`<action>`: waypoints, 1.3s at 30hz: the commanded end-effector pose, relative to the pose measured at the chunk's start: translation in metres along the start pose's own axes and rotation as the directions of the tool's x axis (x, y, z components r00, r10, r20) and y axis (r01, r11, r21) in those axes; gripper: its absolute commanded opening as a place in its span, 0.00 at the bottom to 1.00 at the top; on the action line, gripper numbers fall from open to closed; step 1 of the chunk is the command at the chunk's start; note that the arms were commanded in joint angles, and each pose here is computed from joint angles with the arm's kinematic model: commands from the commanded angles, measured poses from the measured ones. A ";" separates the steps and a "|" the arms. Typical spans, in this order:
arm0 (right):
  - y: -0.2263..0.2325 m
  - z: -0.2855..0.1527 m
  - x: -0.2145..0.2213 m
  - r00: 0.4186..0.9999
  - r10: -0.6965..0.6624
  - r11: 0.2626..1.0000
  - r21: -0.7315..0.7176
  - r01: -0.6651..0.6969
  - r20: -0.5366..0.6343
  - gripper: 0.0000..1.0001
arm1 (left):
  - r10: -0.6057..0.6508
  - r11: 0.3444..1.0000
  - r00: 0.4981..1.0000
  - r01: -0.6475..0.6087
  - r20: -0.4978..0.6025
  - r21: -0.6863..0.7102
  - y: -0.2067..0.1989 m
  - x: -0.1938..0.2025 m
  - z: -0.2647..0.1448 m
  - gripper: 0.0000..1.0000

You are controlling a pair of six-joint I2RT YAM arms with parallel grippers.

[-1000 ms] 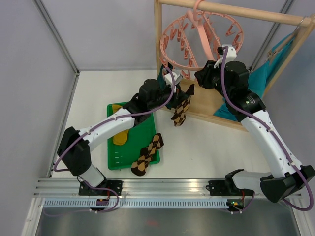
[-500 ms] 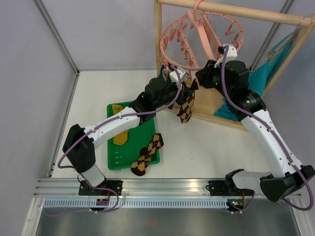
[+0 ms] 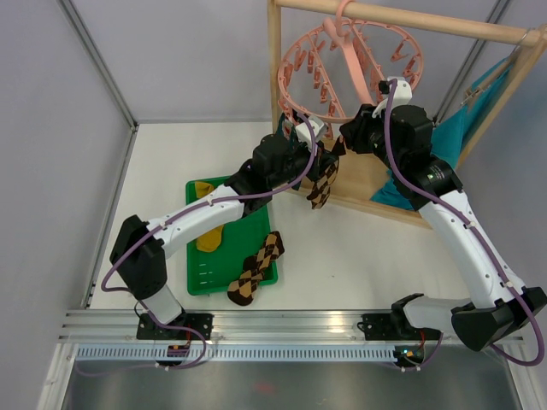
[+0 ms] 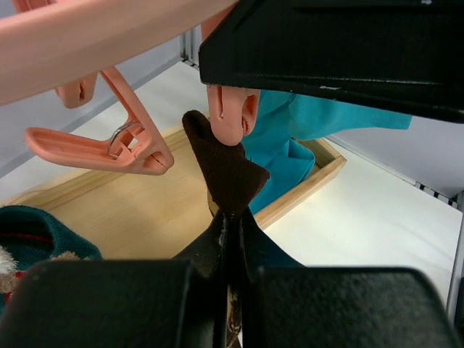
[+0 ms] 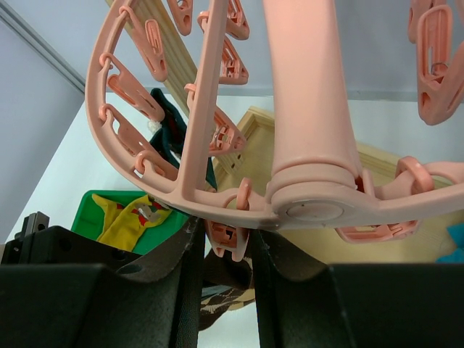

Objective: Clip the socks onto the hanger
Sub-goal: Clamp the sock onto the hanger.

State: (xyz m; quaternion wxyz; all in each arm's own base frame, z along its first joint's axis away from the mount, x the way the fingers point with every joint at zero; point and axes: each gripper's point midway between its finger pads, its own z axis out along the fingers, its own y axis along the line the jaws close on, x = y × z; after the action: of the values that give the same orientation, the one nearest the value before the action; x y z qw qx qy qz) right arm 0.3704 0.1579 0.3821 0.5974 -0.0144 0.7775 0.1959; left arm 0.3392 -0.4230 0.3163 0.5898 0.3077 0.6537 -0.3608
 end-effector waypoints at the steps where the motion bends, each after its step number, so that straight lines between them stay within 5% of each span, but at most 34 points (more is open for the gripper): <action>1: 0.008 -0.003 -0.029 0.997 0.019 1.000 -0.012 -0.018 0.080 0.00 | 0.051 0.998 0.994 -0.053 0.091 0.018 -0.007 -0.035 0.001 0.02; 39: 0.010 -0.010 -0.033 0.996 0.018 1.000 -0.021 -0.016 0.083 0.00 | -0.006 1.000 0.980 0.005 0.200 0.004 -0.006 -0.056 -0.012 0.02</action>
State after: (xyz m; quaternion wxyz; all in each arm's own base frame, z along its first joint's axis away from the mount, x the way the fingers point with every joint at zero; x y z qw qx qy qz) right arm 0.3694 0.1574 0.3830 0.5949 -0.0147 0.7797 0.1948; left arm 0.3400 -0.4263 0.3334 0.6154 0.2988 0.6253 -0.3754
